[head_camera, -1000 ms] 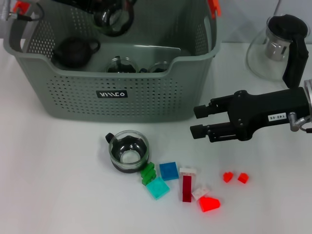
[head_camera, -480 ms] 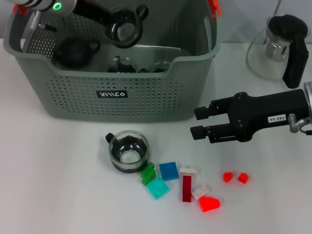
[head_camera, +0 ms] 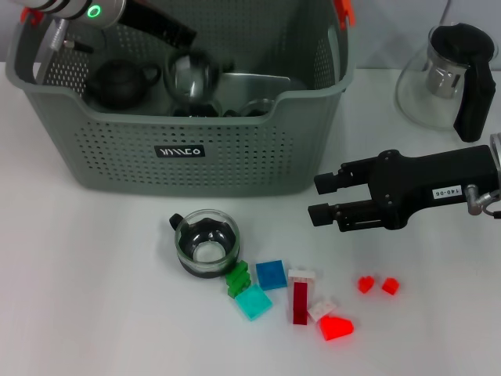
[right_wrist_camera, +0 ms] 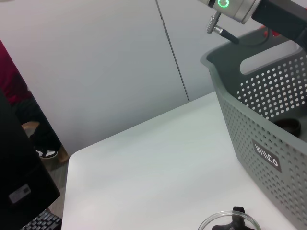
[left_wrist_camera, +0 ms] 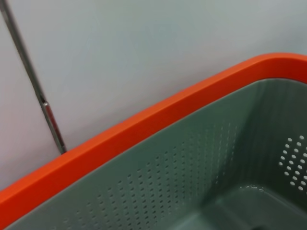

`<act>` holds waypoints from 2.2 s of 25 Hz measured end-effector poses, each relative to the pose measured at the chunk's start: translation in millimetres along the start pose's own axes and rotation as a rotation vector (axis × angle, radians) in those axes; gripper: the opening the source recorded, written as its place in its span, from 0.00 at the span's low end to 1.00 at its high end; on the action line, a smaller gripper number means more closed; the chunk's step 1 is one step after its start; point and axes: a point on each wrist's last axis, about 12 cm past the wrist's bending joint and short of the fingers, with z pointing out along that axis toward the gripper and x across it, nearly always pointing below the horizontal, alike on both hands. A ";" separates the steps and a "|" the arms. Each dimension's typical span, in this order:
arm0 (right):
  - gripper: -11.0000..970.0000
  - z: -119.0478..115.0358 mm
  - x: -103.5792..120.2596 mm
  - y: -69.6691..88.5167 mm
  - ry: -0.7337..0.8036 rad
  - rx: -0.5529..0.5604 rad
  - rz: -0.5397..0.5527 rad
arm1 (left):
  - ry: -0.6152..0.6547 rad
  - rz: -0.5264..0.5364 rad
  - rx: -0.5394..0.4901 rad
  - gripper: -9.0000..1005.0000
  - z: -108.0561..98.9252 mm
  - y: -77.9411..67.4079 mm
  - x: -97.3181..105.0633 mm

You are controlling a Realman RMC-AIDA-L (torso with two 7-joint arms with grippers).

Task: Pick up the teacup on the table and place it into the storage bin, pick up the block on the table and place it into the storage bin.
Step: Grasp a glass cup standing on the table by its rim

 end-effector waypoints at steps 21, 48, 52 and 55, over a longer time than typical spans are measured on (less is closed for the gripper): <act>0.65 -4.2 2.4 -0.4 0.000 0.007 0.000 | -0.095 0.113 0.213 0.64 -102.0 -15.5 -27.9; 0.65 -3.6 17.1 -3.9 -0.042 0.037 0.077 | 0.189 0.664 0.579 0.64 -101.6 -101.2 92.5; 0.65 -2.6 18.4 -3.3 -0.045 0.035 0.083 | 0.239 0.722 0.543 0.64 -84.0 -106.9 96.6; 0.65 -1.6 19.1 -2.9 -0.046 0.033 0.086 | 0.248 0.769 0.543 0.64 -74.7 -113.1 95.8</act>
